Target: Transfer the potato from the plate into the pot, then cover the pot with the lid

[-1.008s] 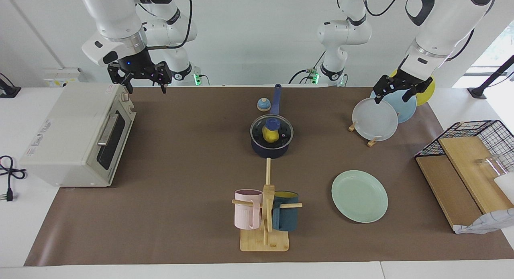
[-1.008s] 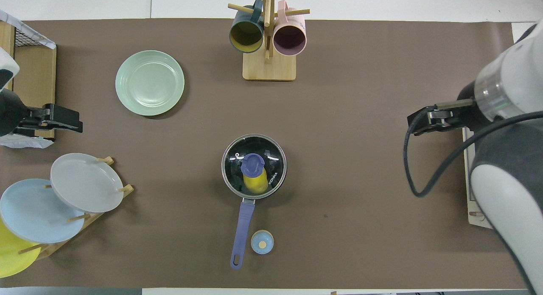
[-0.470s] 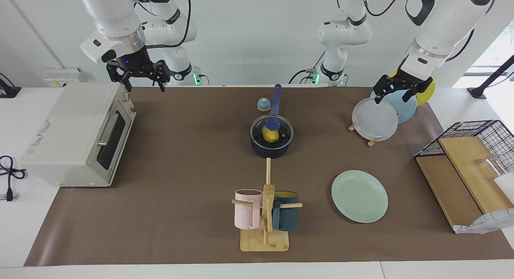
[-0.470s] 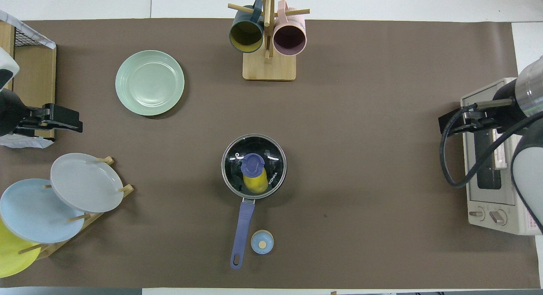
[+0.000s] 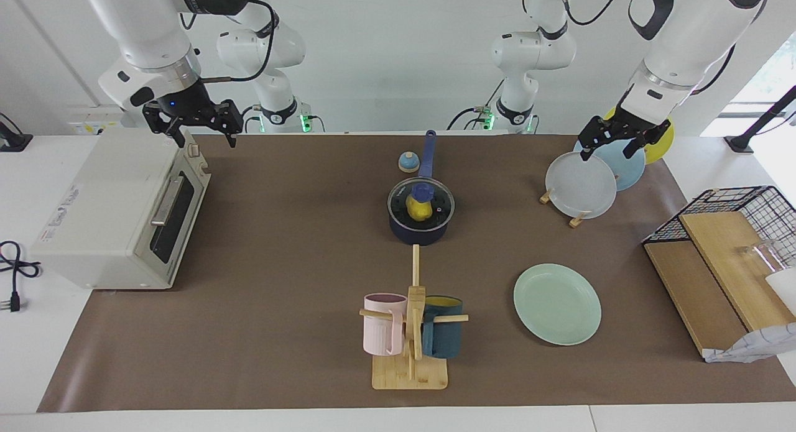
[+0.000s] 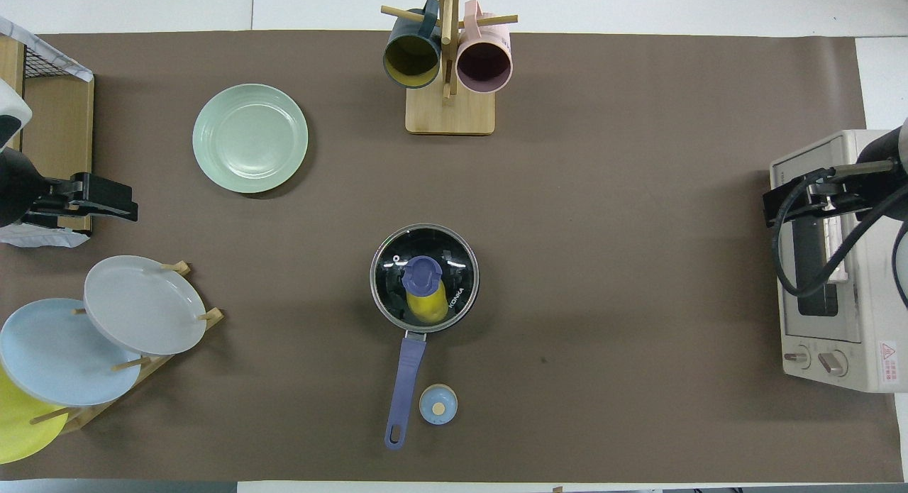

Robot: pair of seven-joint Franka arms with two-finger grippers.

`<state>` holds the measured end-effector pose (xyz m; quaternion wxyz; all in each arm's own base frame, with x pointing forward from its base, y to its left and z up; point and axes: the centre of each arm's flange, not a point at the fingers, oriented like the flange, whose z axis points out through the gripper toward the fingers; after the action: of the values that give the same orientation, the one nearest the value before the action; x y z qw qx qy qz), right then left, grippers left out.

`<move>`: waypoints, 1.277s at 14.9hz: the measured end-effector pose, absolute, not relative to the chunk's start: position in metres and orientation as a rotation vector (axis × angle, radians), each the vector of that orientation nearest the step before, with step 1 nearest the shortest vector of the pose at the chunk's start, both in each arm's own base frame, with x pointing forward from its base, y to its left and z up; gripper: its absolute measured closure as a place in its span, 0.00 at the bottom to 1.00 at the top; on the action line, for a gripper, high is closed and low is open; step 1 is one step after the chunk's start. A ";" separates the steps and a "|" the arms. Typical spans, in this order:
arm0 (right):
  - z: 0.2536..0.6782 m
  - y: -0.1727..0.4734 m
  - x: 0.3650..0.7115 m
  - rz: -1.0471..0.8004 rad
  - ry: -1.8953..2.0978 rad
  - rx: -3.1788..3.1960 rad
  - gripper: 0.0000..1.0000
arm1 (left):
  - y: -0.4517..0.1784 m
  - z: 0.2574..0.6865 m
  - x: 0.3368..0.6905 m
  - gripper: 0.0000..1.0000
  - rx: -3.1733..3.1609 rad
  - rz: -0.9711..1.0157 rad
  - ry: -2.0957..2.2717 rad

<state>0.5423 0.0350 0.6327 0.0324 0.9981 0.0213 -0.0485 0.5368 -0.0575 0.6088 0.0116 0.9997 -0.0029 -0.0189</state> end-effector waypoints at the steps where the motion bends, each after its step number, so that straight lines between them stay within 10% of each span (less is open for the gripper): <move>1: 0.633 0.035 0.542 -0.150 0.066 3.073 0.00 | -0.057 0.609 0.537 0.00 3.118 -0.059 -0.009; 19: 0.629 0.020 0.543 -0.162 0.025 3.074 0.00 | -0.057 0.609 0.537 0.00 3.118 -0.059 -0.009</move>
<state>0.5429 0.0203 0.6295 0.0315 0.9981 0.0081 -0.0527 0.5368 -0.0575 0.6088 0.0116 0.9998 -0.0029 -0.0189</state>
